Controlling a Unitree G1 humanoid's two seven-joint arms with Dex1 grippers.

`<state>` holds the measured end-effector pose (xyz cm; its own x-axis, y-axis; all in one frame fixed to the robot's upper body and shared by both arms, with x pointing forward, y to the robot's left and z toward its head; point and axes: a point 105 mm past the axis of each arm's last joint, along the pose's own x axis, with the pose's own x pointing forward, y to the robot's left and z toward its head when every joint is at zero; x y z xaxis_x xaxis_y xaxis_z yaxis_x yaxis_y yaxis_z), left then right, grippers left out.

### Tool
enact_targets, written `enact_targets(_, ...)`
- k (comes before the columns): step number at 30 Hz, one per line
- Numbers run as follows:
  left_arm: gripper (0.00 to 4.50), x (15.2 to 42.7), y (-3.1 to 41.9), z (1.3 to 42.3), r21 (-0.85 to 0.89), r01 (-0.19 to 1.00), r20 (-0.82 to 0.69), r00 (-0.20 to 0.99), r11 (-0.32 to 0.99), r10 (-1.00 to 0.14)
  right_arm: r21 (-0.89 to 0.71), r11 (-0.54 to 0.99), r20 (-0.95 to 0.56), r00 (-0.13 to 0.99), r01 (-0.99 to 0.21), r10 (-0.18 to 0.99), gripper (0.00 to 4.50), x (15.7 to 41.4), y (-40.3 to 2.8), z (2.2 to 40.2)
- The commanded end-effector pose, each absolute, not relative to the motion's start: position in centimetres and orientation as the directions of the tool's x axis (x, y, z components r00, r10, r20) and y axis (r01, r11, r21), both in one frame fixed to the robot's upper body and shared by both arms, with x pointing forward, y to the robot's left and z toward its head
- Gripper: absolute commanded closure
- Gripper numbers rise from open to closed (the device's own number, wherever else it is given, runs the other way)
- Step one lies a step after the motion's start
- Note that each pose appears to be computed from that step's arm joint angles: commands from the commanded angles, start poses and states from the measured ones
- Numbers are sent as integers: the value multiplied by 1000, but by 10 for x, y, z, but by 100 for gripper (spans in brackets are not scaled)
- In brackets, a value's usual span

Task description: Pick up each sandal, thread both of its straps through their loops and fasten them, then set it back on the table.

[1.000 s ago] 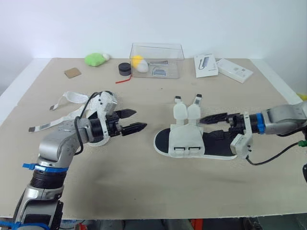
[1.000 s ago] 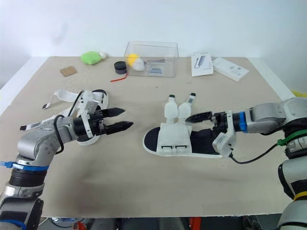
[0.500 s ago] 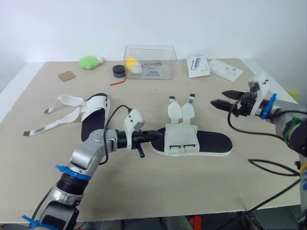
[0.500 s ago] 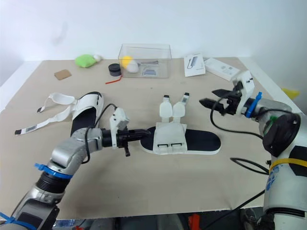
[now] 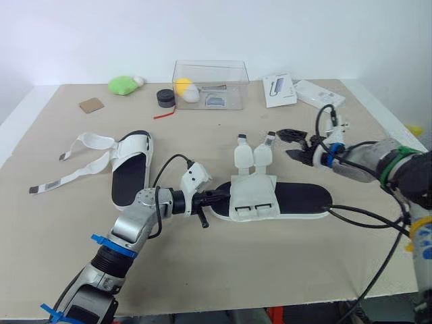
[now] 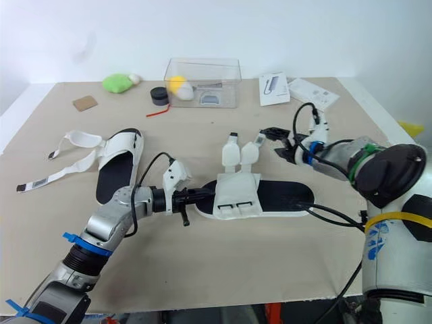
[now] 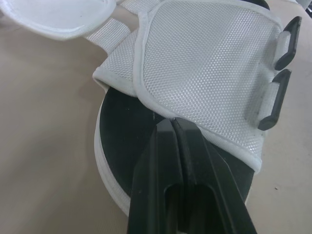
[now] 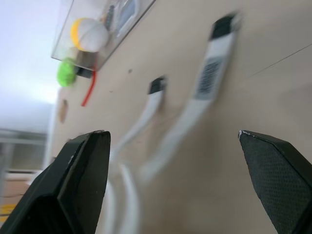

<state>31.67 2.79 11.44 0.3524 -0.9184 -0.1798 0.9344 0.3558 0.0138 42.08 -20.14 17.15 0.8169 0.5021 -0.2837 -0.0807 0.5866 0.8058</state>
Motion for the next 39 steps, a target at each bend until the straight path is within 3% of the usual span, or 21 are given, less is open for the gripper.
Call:
enact_targets(1, 441, 317, 28, 112, 27, 933, -189, 357, 358, -915, 834, 547, -249, 840, -67, 482, 0, 432, -196, 178)
enact_targets(9, 441, 315, 26, 113, 37, 934, -189, 355, 355, -916, 829, 560, -231, 915, 7, 330, 0, 459, -201, 163)
enact_targets(13, 441, 314, 25, 113, 34, 935, -188, 354, 354, -916, 842, 539, -226, 921, 21, 317, 0, 462, -196, 159)
enact_targets(18, 450, 313, 25, 112, 34, 934, -188, 355, 355, -916, 842, 538, -226, 925, 28, 305, 165, 461, -192, 158)
enact_targets(24, 450, 315, 25, 113, 37, 932, -186, 360, 360, -914, 839, 543, -232, 926, 36, 297, 443, 457, -194, 158)
enact_targets(26, 450, 315, 25, 113, 38, 932, -185, 362, 361, -914, 831, 556, -228, 925, 22, 303, 443, 455, -194, 159)
enact_targets(28, 450, 315, 25, 113, 38, 932, -185, 362, 361, -914, 802, 592, -150, 932, -80, 329, 443, 455, -192, 175)
enact_targets(31, 450, 316, 25, 113, 39, 932, -188, 360, 359, -914, 565, 707, 56, 875, -424, 480, 443, 440, -166, 219)
enact_targets(33, 450, 316, 26, 113, 41, 933, -190, 358, 357, -914, 411, 680, 130, 777, -608, 616, 443, 418, -142, 234)
enact_targets(36, 450, 317, 26, 114, 45, 934, -191, 355, 354, -915, 118, 643, 165, 653, -757, 739, 443, 386, -125, 235)
enact_targets(39, 450, 317, 27, 114, 48, 935, -192, 354, 352, -915, -307, 538, 184, 506, -785, 843, 443, 354, -110, 233)
